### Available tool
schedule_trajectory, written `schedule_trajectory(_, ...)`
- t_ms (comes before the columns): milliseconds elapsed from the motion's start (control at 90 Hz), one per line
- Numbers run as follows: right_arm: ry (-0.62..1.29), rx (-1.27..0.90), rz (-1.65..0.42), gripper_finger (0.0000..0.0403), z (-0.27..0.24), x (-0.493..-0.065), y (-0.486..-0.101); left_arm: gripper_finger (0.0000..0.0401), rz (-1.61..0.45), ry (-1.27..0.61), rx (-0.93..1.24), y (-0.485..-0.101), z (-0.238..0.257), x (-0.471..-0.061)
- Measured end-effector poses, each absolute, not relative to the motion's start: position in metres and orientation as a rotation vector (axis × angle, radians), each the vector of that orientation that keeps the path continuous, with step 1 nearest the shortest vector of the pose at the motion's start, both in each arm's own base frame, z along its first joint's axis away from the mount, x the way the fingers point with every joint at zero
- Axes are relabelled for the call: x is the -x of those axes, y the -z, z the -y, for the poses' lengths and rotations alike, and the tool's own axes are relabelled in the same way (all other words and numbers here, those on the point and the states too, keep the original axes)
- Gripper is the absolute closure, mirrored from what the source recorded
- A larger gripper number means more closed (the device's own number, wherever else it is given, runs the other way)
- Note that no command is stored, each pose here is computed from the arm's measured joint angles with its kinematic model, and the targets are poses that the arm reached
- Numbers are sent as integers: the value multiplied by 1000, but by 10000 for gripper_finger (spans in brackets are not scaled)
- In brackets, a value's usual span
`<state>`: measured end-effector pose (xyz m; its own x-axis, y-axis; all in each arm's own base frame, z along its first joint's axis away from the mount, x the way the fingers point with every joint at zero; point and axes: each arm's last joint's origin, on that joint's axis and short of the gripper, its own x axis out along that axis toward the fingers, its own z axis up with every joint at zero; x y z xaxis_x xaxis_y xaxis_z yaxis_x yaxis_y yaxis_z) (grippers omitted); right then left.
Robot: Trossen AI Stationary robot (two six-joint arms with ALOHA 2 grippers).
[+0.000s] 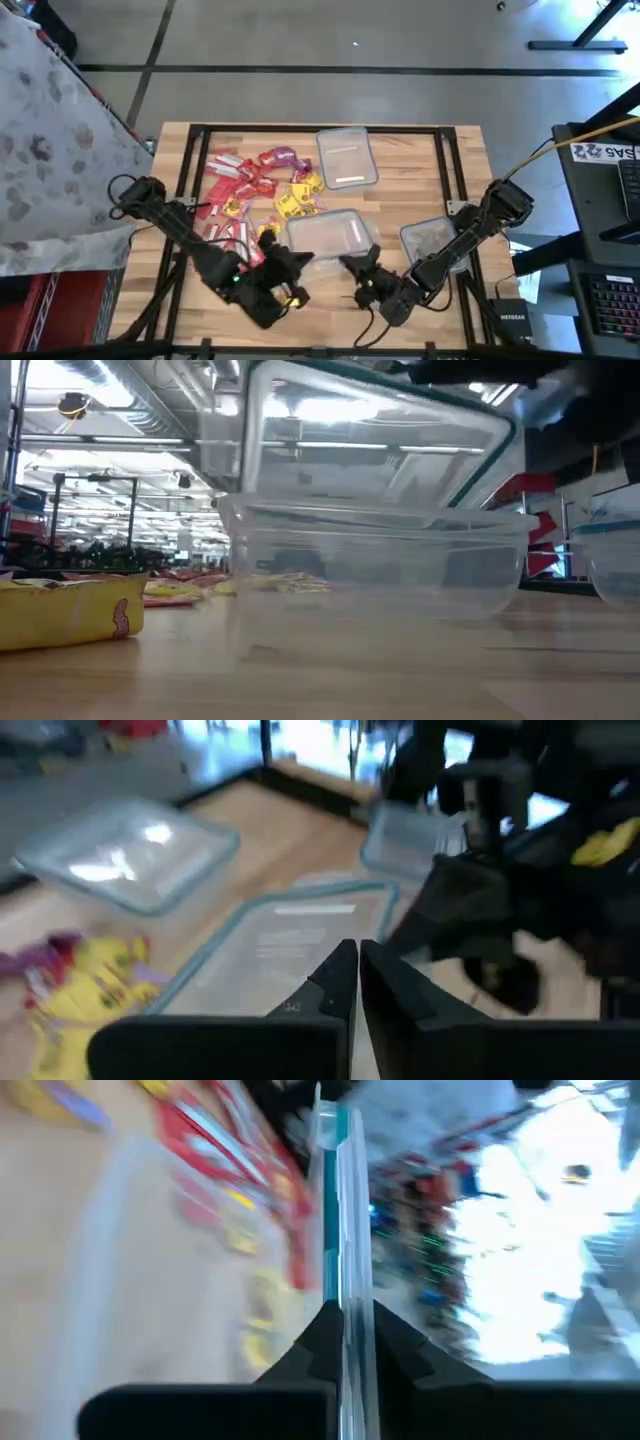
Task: Sort candy
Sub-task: Open the top rectangular transparent food container
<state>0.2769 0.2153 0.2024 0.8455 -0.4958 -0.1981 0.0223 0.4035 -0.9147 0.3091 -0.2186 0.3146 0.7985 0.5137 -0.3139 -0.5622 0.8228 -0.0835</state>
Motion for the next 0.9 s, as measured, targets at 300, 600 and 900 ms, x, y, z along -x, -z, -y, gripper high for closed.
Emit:
schedule_trajectory(300, 513, 1328, -572, 399, -186, -266, -252, 401, -251, -587, 184, -300, 237, -299)
schedule_trajectory(600, 521, 1391, -727, 400, -133, -224, -273, 401, -267, -601, 190, -276, 246, -306)
schedule_trajectory(900, 353, 1020, -914, 400, -112, -190, -268, 401, -271, -606, 207, -269, 249, -309)
